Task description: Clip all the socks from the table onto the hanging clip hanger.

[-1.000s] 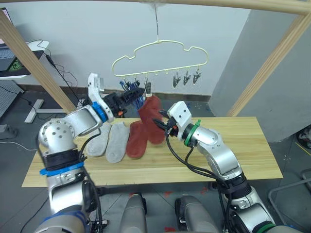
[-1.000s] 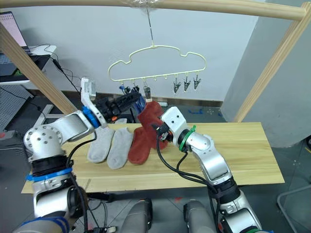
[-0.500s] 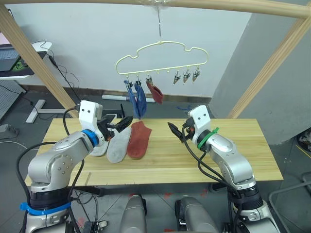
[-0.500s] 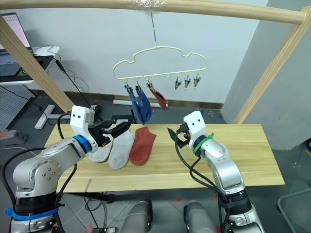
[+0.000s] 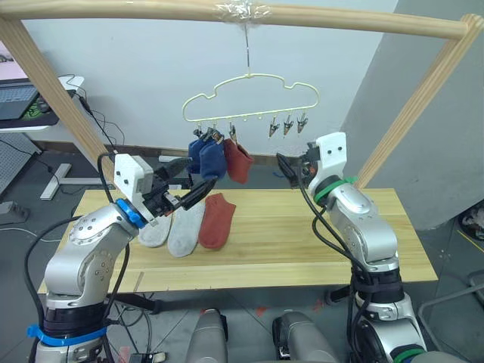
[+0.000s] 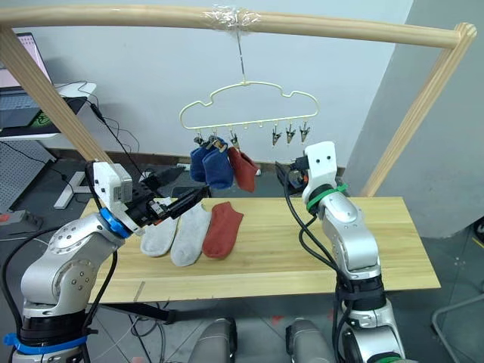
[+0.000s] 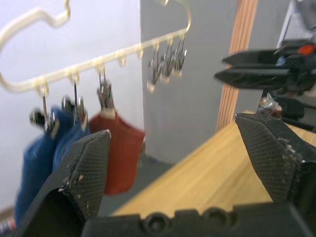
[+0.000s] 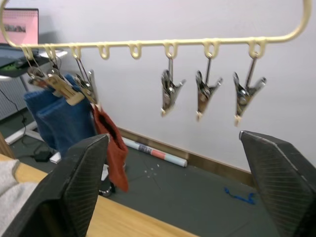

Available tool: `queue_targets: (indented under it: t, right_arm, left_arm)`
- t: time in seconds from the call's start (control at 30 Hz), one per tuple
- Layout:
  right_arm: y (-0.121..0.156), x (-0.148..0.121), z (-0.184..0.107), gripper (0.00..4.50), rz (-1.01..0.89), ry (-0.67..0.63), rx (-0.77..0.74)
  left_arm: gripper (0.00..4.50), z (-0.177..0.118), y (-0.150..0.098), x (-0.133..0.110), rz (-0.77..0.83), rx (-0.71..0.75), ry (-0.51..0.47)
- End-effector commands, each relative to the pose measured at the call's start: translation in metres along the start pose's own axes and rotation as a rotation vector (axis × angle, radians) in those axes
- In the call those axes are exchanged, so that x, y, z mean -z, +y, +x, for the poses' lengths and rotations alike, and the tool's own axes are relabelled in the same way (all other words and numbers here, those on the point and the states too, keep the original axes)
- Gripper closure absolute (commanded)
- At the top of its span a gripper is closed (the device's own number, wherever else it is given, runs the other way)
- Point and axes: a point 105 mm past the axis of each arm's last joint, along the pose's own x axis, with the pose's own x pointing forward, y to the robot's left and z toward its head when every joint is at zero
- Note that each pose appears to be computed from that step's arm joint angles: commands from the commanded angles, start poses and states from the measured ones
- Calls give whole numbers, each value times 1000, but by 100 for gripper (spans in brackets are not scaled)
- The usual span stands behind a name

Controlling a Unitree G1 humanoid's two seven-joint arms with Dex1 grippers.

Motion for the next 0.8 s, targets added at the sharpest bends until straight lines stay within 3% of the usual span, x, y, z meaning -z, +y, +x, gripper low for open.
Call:
queue_targets:
  t: [0.03, 0.27, 0.37, 0.8]
  right_arm:
    - [-3, -17, 6, 132, -3, -68, 27]
    - [1, -24, 27, 132, 7, -103, 38]
    - [3, -24, 32, 223, 13, -107, 38]
    - [8, -15, 51, 223, 50, -84, 38]
  left_arm:
    - [0, 2, -5, -19, 75, 23, -72]
    - [0, 2, -12, -21, 102, 32, -91]
    - [0, 3, -13, -22, 108, 30, -95]
    - [0, 1, -20, -22, 102, 27, -100]
